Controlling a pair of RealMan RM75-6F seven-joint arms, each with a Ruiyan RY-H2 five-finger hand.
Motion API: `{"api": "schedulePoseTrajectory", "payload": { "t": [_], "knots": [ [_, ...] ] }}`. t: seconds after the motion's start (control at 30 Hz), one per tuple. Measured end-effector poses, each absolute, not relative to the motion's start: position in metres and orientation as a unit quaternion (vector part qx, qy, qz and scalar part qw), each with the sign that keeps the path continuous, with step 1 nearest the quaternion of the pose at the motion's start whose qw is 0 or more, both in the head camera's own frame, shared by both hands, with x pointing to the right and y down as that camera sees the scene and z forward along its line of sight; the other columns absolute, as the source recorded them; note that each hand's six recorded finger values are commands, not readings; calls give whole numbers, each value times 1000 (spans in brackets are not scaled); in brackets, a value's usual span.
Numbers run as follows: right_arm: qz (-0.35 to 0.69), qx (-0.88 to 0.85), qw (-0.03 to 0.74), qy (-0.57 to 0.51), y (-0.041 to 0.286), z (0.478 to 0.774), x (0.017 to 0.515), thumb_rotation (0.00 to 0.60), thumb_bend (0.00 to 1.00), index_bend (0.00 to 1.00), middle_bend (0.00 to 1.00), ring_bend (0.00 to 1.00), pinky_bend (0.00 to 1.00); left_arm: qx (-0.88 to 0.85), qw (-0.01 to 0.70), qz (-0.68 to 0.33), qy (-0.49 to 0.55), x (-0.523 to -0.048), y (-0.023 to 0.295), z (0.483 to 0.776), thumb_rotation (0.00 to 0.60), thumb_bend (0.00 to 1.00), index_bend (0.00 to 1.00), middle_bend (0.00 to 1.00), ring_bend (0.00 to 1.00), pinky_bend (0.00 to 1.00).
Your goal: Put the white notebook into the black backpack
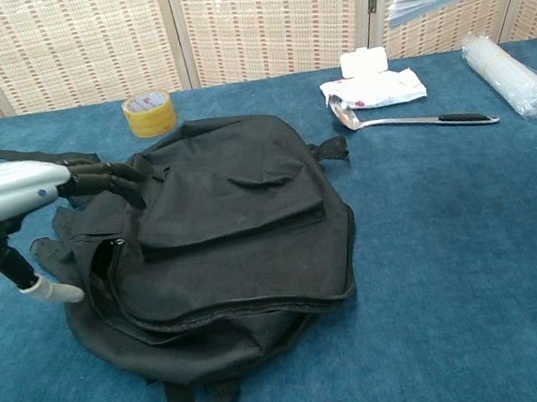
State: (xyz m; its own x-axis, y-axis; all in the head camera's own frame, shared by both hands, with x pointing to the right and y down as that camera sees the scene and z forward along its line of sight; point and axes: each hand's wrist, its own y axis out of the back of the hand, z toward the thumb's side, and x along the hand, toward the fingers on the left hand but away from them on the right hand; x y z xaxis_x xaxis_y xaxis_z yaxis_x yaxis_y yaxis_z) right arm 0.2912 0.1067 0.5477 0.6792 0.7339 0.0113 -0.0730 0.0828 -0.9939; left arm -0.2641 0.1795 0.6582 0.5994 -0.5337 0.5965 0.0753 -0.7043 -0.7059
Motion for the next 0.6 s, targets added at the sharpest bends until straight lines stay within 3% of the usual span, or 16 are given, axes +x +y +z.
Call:
{"api": "schedulePoseTrajectory", "payload": {
  "t": [0.6],
  "knots": [
    [302, -620, 675, -262, 111, 560, 291, 600, 535, 769, 487, 501, 343, -854, 300, -408, 117, -211, 202, 687, 600, 209, 293, 102, 122, 0]
  ]
}}
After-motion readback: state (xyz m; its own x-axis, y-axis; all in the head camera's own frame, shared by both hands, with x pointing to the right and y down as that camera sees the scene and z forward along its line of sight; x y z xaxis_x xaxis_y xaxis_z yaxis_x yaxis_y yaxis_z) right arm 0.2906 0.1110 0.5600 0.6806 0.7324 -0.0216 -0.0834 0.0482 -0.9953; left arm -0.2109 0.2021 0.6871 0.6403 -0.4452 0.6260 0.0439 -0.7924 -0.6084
